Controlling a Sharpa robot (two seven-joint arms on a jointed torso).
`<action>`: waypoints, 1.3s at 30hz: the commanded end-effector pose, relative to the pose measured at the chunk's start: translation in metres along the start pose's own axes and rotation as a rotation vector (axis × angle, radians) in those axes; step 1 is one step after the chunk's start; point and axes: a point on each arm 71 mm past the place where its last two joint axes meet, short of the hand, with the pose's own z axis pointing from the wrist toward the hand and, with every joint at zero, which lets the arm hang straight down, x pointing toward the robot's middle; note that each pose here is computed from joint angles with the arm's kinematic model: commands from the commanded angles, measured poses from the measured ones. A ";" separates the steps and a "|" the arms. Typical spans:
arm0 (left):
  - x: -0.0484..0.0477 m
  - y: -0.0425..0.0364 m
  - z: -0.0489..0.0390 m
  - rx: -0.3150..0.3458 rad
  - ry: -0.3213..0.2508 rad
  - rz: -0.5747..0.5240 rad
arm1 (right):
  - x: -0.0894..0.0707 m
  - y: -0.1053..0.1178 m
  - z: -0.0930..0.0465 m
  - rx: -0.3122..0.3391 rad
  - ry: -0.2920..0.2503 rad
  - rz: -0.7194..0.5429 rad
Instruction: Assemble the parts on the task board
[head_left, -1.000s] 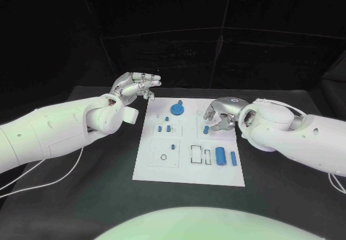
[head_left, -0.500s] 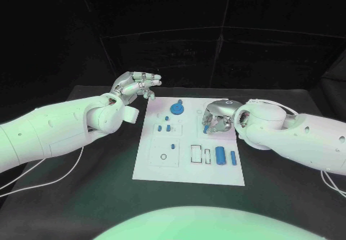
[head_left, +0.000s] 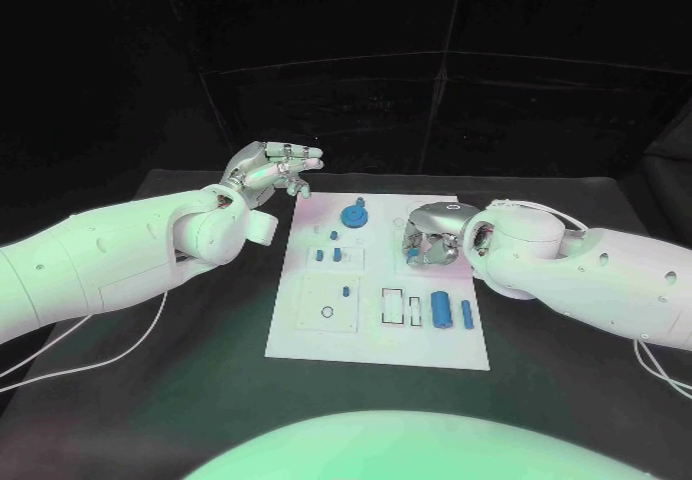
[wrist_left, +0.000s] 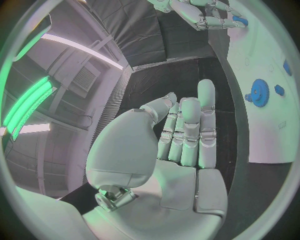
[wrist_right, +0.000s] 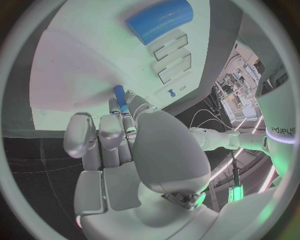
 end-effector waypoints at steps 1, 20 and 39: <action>0.0009 -0.0014 0.0004 0.005 0.009 -0.009 | 0.000 0.000 0.000 -0.003 0.005 -0.015; -0.0012 -0.0013 0.0002 0.003 0.004 -0.006 | -0.023 0.014 -0.023 -0.104 -0.305 0.072; 0.0031 -0.0005 0.0030 0.003 0.012 -0.009 | -0.017 0.105 -0.006 -0.371 -0.252 0.187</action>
